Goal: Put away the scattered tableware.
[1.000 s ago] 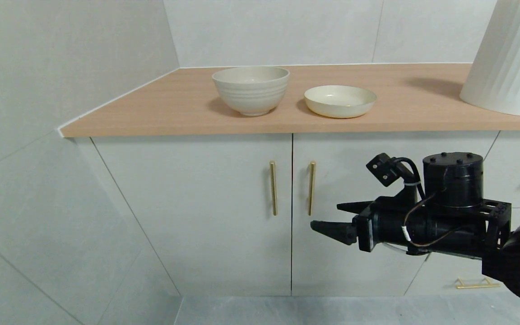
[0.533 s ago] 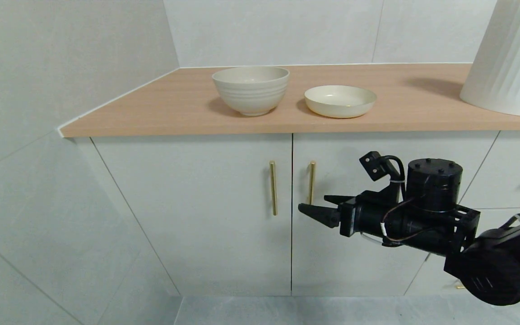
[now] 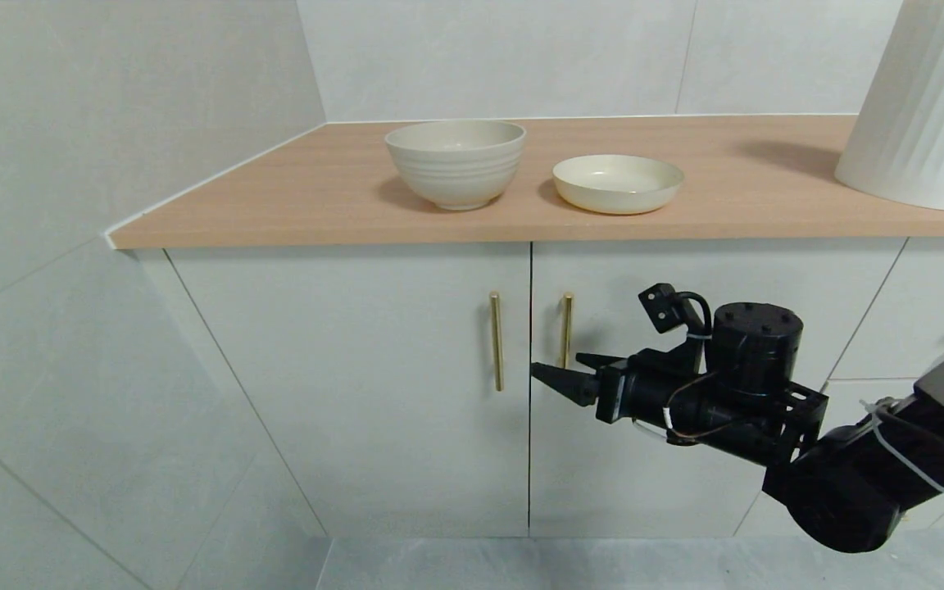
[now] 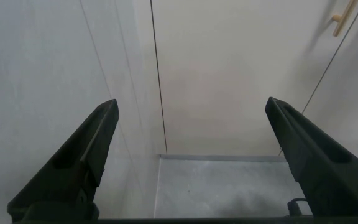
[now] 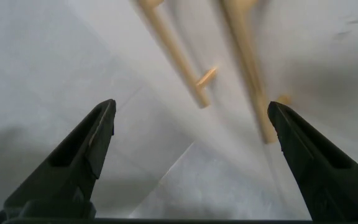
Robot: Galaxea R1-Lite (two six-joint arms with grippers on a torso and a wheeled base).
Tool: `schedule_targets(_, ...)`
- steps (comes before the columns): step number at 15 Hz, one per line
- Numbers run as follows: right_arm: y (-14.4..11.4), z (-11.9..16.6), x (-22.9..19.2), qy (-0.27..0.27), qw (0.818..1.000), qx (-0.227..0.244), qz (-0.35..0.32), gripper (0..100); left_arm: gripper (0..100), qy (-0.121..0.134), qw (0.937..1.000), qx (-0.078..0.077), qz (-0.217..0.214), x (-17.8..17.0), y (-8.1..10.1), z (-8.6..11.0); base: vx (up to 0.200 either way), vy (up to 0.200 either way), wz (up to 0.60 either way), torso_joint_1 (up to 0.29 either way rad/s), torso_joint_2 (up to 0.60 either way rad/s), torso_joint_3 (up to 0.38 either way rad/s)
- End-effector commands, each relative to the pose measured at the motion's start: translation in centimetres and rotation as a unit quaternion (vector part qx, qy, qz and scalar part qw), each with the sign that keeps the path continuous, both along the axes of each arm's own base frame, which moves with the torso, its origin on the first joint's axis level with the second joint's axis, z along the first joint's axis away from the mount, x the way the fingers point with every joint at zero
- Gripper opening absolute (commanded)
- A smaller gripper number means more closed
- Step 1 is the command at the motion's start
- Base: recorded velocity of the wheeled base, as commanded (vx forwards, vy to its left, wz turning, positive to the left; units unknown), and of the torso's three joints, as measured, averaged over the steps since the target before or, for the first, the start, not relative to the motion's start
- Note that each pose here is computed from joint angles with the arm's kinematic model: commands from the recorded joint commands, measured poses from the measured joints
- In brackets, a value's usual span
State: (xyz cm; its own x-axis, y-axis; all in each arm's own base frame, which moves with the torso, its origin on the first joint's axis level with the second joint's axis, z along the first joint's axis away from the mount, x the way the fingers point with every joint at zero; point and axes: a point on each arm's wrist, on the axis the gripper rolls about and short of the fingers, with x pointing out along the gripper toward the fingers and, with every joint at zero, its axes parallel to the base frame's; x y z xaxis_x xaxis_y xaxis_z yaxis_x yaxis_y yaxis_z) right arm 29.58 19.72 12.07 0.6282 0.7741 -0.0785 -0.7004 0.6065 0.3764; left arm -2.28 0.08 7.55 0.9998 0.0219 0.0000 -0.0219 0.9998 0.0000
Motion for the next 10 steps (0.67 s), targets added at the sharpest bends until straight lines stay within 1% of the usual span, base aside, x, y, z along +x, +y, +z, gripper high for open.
schedule_targets(1, 0.3, -0.8, 0.6, 0.005, 1.000, -0.004, -0.011, 100, 100, 0.001, 1.0000, 0.000, 0.001, 0.0, 0.0, 0.0, 0.000, 0.000, 0.00, 0.000, 0.00, 0.000)
schedule_targets(3, 0.5, -1.1, 1.0, 0.004, 1.000, 0.000, -0.015, 100, 100, 0.001, 1.0000, 0.000, 0.001, 0.0, 0.0, 0.0, 0.000, 0.000, 0.00, 0.000, 0.00, 0.000)
schedule_targets(7, 1.1, -1.8, 2.0, -0.008, 0.999, 0.025, -0.035, 100, 100, 0.001, 1.0000, 0.000, 0.001, 0.0, 0.0, 0.0, 0.000, 0.000, 0.00, 0.000, 0.00, 0.000)
schedule_targets(8, 1.2, -1.8, 2.0, -0.006, 0.999, 0.026, -0.035, 100, 100, 0.001, 1.0000, 0.000, 0.001, 0.0, 0.0, 0.0, 0.000, 0.000, 0.00, 0.000, 0.00, 0.000)
schedule_targets(10, 1.5, -1.4, 1.8, 0.013, 0.998, 0.051, -0.030, 100, 100, 0.001, 1.0000, 0.000, 0.001, 0.0, 0.0, 0.0, 0.000, 0.000, 0.00, 0.000, 0.00, 0.000)
